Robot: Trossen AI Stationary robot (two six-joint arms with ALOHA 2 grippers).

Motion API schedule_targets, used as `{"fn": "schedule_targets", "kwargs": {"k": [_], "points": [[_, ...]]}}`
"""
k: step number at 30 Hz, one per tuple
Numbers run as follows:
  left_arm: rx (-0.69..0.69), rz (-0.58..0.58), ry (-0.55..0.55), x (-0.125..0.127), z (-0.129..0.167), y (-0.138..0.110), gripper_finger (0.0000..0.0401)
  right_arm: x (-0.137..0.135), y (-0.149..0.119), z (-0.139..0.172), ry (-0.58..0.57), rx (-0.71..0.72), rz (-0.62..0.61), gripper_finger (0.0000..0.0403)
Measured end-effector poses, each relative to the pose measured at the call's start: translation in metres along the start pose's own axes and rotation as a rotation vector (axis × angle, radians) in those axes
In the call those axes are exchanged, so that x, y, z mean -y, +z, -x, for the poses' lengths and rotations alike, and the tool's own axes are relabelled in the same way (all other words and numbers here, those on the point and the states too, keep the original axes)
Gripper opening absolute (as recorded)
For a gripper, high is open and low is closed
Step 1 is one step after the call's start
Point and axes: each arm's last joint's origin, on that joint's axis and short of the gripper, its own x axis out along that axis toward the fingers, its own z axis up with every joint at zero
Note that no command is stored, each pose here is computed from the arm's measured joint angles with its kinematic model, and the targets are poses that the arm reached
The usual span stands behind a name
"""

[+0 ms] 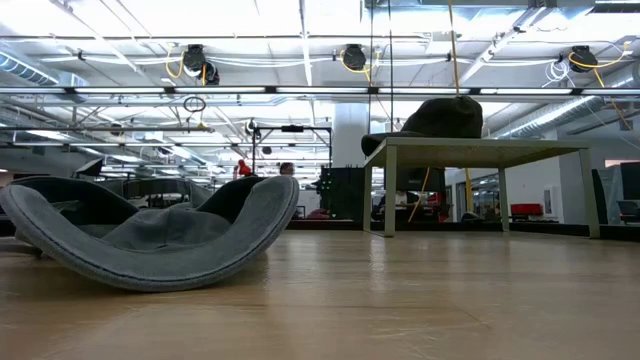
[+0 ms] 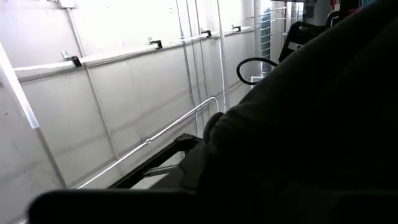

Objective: Pick & Place hat
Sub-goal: Stack the black cap on the black cap on the shelf

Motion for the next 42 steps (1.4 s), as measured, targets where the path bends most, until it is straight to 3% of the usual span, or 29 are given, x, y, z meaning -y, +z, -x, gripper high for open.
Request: {"fn": "schedule_targets", "kwargs": {"k": [2, 7, 18, 30, 34, 42], "points": [[0.001, 0.001, 0.001, 0.0, 0.0, 0.0, 0.0008, 0.0, 0.0, 0.0, -0.001, -0.021, 0.03, 0.0014], [-0.019, 0.047, 0.01, 0.0, 0.0, 0.0, 0.0025, -0.002, 0.0, 0.001, -0.003, -0.074, 0.061, 0.0012], [-0.138, 0.473, 0.062, 0.001, 0.001, -0.005, 0.009, -0.055, 0.018, 0.019, 0.049, -0.179, 0.197, 0.0004], [-0.19, 0.777, 0.058, 0.006, -0.001, -0.008, 0.0108, -0.111, 0.046, 0.058, -0.093, -0.234, 0.319, 0.0003], [-0.18, 0.881, 0.058, 0.007, -0.005, -0.008, 0.0108, -0.123, 0.058, 0.069, -0.128, -0.238, 0.411, 0.0003], [-0.2, 0.922, 0.047, 0.01, -0.014, -0.011, 0.0108, -0.129, 0.107, 0.088, -0.251, -0.232, 0.529, 0.0002]]}}
